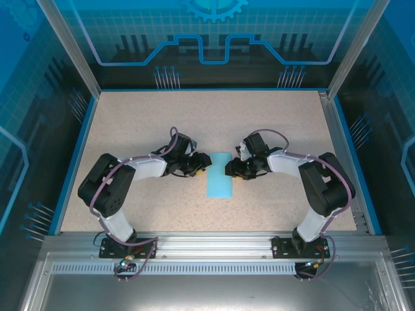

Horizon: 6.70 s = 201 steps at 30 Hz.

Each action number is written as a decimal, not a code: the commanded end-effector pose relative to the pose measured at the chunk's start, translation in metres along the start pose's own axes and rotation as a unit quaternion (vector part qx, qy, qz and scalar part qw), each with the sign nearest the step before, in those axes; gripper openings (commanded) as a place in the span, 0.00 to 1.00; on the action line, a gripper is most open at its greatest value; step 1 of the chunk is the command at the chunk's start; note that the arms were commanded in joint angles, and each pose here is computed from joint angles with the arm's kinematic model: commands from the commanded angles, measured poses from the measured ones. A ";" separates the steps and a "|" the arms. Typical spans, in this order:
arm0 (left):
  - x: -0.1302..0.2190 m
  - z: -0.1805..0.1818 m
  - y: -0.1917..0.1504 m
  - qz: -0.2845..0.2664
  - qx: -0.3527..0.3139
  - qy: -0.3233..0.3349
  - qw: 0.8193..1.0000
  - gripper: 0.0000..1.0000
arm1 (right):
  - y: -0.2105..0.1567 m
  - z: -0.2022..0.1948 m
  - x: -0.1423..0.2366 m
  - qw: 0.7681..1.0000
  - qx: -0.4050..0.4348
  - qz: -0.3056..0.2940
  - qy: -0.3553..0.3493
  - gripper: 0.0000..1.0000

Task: Fold a paper plane with a square sheet of paper (pick it up from the middle)
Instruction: Fold the square sheet of paper in half at the center of the table, then fold the triangle a second time at the center of the table.

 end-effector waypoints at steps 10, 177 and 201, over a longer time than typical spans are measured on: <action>-0.008 0.005 -0.003 0.027 0.008 -0.001 1.000 0.47 | 0.008 -0.004 -0.012 1.000 -0.015 0.011 0.006 0.43; 0.002 0.008 -0.066 0.031 -0.015 0.045 0.998 0.32 | -0.041 0.047 0.030 0.977 0.185 -0.083 -0.063 0.05; -0.015 0.049 -0.052 0.029 0.015 0.136 0.990 0.15 | -0.034 0.065 0.011 0.979 0.197 -0.049 -0.027 0.08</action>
Point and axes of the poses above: each hand's point on the last joint's axis, 136 mm out from that joint toward the fingers, its own x axis back along the fingers, its own z axis along the line the jaws close on, y = z × x, the point moved 6 cm from there along x, back along the fingers, and after that the axes turned 10 degrees about x, right-handed, at the moved point
